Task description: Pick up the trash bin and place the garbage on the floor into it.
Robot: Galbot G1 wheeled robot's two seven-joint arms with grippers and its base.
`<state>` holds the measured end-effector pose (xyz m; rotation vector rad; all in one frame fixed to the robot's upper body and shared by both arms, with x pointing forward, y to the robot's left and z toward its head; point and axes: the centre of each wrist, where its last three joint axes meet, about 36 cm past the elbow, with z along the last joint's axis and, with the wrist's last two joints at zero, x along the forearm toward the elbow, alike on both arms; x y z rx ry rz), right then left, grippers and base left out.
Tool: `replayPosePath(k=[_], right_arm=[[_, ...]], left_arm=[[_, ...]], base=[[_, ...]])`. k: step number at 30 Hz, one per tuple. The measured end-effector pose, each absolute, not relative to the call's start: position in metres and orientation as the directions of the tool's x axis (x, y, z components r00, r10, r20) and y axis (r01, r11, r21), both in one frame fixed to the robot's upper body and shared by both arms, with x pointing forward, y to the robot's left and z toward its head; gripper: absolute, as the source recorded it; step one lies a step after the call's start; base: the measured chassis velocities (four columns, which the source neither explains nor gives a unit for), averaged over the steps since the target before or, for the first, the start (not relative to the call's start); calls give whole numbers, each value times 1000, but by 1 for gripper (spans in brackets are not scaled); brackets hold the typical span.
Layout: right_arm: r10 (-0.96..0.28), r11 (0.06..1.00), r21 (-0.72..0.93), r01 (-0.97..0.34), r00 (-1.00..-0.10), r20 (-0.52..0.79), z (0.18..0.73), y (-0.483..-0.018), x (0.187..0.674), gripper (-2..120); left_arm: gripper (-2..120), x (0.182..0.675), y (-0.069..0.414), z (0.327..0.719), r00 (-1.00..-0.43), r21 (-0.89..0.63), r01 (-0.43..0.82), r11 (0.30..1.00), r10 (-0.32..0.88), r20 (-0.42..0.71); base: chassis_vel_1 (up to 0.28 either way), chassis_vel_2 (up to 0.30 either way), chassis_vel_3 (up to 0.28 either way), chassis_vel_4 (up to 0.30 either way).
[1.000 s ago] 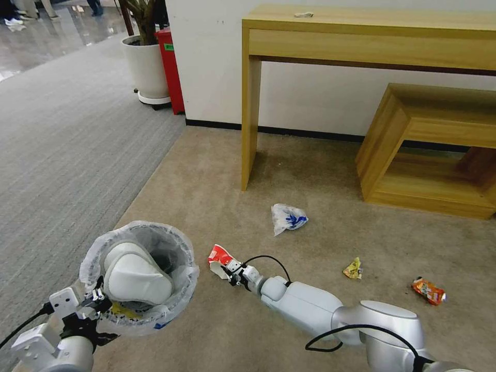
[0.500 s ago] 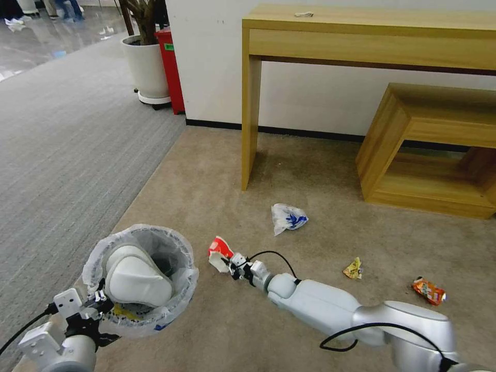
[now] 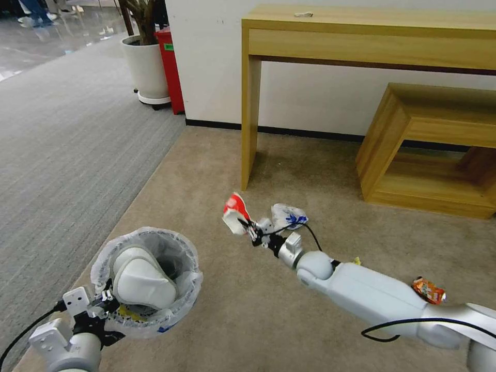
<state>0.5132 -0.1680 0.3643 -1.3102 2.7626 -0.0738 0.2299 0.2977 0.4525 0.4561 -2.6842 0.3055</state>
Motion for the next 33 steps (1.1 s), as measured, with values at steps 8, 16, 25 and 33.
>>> replayPosePath(k=[8,16,25,33], right_arm=[[-873,413,-44,-910,-381,-305,446,-152,498,0],[-897,256,-27,-966,-227,-379,468,-138,473,0],[-919,214,-19,-977,-195,-342,457,-140,464,0],[-935,190,2,-982,-182,-305,444,-144,454,0]], left_arm=[[0,238,296,453,-870,-152,-328,932,-235,432],[0,244,299,456,-874,-154,-307,939,-214,435],[0,257,315,459,-882,-116,-260,958,-187,433],[0,271,322,462,-888,-118,-248,962,-177,424]], base=[[0,0,0,0],[0,0,0,0],[0,0,0,0],[0,0,0,0]])
